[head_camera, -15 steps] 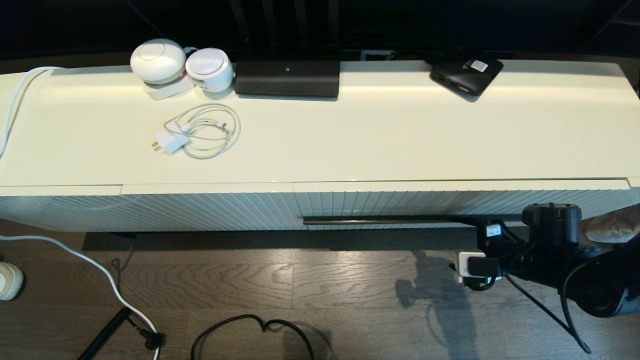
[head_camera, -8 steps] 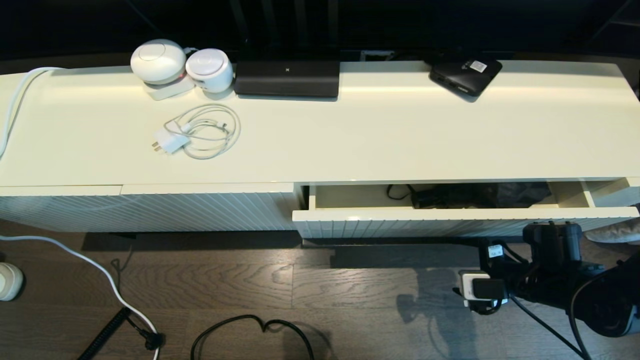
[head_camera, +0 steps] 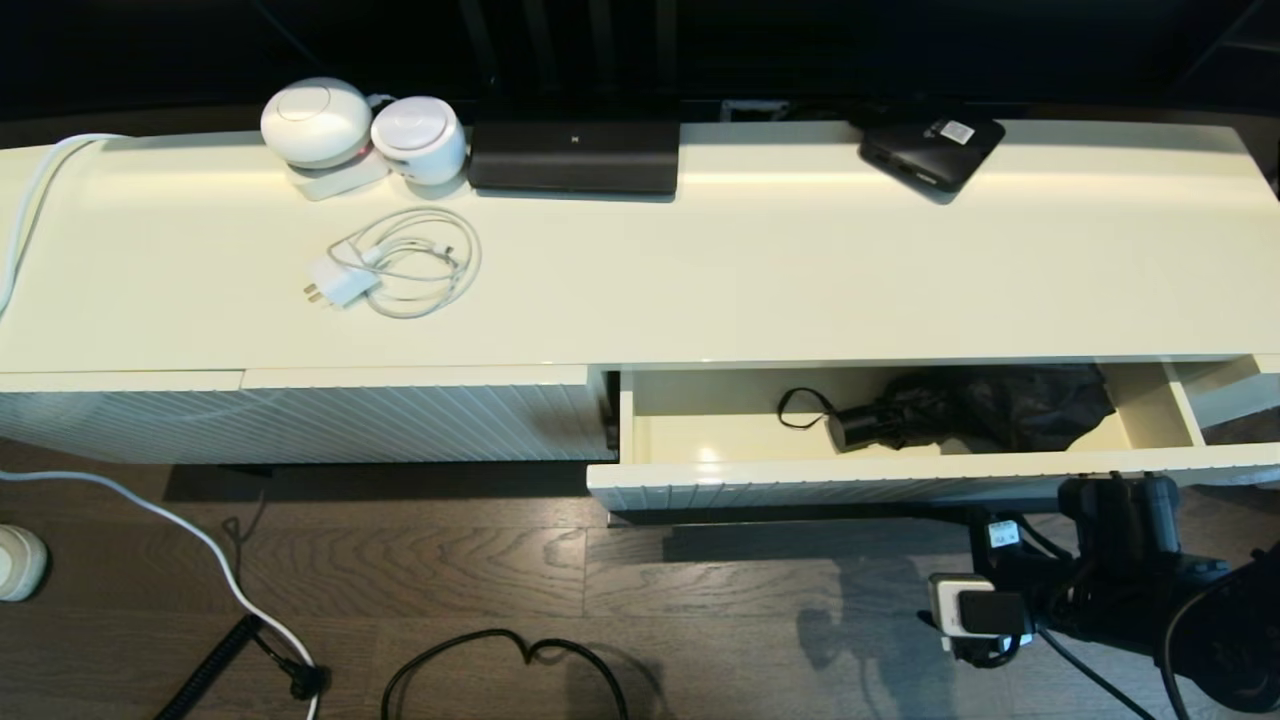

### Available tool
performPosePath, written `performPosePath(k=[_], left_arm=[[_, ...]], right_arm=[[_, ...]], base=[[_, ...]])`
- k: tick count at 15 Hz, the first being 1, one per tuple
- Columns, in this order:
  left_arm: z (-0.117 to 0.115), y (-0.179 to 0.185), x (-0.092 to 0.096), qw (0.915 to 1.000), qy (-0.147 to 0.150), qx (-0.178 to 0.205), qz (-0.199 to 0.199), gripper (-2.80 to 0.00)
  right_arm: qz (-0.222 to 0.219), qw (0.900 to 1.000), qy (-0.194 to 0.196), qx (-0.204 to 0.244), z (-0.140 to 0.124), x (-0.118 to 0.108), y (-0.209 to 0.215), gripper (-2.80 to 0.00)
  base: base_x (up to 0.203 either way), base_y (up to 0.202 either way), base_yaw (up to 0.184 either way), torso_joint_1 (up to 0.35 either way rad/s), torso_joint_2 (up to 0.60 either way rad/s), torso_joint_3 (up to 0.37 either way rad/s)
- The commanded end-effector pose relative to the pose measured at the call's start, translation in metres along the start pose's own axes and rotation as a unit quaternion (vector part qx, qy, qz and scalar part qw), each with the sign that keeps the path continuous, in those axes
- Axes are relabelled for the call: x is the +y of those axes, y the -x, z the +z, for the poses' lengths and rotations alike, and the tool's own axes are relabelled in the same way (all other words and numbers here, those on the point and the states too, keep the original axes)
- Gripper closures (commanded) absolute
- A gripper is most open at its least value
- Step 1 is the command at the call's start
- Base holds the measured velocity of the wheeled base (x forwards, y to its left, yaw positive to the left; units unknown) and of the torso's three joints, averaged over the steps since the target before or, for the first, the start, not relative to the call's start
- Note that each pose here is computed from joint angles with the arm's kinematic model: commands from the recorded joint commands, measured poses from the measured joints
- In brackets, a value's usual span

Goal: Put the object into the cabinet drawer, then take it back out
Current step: Open the drawer

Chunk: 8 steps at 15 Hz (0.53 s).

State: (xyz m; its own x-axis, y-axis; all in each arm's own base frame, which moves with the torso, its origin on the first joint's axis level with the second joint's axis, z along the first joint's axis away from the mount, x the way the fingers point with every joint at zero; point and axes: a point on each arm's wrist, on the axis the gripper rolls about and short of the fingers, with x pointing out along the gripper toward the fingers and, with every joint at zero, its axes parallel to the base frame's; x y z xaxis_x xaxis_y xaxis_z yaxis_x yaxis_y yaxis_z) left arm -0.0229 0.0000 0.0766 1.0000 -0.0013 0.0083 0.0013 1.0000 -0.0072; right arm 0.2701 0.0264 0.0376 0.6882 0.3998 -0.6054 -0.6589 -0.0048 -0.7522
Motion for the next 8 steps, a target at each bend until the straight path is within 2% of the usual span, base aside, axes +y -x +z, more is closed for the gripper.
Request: performPosePath(k=[1,5,8], left_arm=[[0.0,0.0,0.0,1.0,0.0,0.0,0.001,0.0],[0.0,0.0,0.0,1.0,0.0,0.0,0.001,0.0],[0.0,0.0,0.0,1.0,0.0,0.0,0.001,0.0]], right_arm=[[-0.006,1.0,0.007,-0.002,0.004,0.001,0.008,-2.8],[0.01,1.0,0.001,-0.002,0.007,0.014,0.02,-2.8],[-0.023,1.0,0.012,-0.004,0.014,0.006,0.038,-2.8]], base=[[0.0,0.0,0.0,0.0,0.0,0.0],[0.0,0.0,0.0,0.0,0.0,0.0],[0.0,0.0,0.0,0.0,0.0,0.0]])
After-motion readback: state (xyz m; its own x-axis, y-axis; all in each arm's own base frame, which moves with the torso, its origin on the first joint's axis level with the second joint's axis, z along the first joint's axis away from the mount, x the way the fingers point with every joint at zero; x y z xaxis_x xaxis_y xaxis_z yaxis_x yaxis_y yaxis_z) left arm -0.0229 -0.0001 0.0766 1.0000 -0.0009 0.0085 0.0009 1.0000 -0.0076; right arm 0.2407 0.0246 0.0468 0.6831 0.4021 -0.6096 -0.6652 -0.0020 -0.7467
